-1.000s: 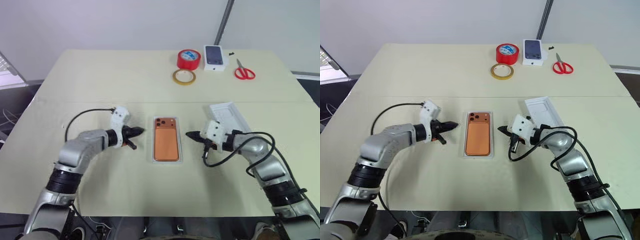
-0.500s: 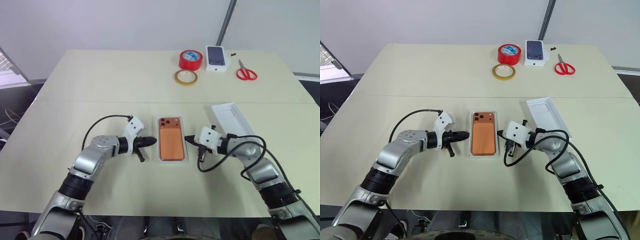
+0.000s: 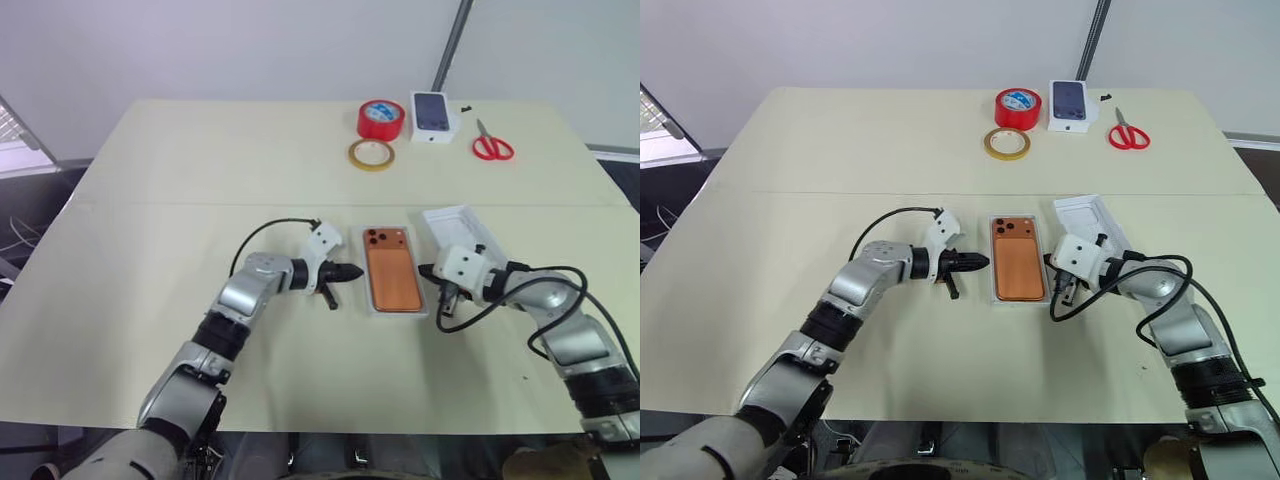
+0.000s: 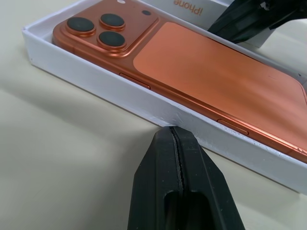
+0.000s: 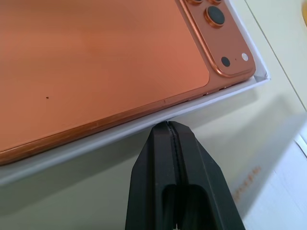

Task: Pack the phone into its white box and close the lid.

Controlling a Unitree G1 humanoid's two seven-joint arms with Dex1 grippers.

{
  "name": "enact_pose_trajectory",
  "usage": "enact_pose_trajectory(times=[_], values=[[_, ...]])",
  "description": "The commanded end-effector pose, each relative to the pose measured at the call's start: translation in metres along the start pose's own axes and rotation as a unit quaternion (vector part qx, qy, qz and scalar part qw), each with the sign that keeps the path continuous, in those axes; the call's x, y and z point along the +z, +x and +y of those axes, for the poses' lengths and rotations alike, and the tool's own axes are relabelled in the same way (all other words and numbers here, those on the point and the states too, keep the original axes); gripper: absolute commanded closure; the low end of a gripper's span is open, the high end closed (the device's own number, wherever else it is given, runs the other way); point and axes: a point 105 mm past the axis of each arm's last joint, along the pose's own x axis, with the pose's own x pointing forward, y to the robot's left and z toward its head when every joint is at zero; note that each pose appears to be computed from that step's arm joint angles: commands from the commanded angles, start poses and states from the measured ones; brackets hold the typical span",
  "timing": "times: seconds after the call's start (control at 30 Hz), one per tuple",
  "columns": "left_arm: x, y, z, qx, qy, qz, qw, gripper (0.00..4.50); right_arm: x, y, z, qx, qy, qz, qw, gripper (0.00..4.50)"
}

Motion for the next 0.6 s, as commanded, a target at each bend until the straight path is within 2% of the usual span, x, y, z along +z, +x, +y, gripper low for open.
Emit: enact_pose_trajectory(times=[0.03,0.37,0.47,0.6], values=[[0.016,0.026,-0.033,-0.077,0.033,-0.021,0.996,4.49,0.023,0.002,0.004,0.008,-0.024,-0.044,0.999,4.50],[0.016,0.015,-0.009,-0.034,0.032,-0.023,0.999,4.49,0.020,-0.003,0.010,0.009,-0.022,-0.037,0.999,4.50],[0.017,0.006,-0.001,-0.018,0.023,-0.029,0.999,4.49,0.019,-0.007,0.001,-0.002,-0.026,-0.032,0.999,4.50],[0.014,0.001,-0.004,-0.017,0.020,-0.030,0.999,4.49,0.018,-0.011,-0.006,-0.013,-0.023,-0.031,0.999,4.50]])
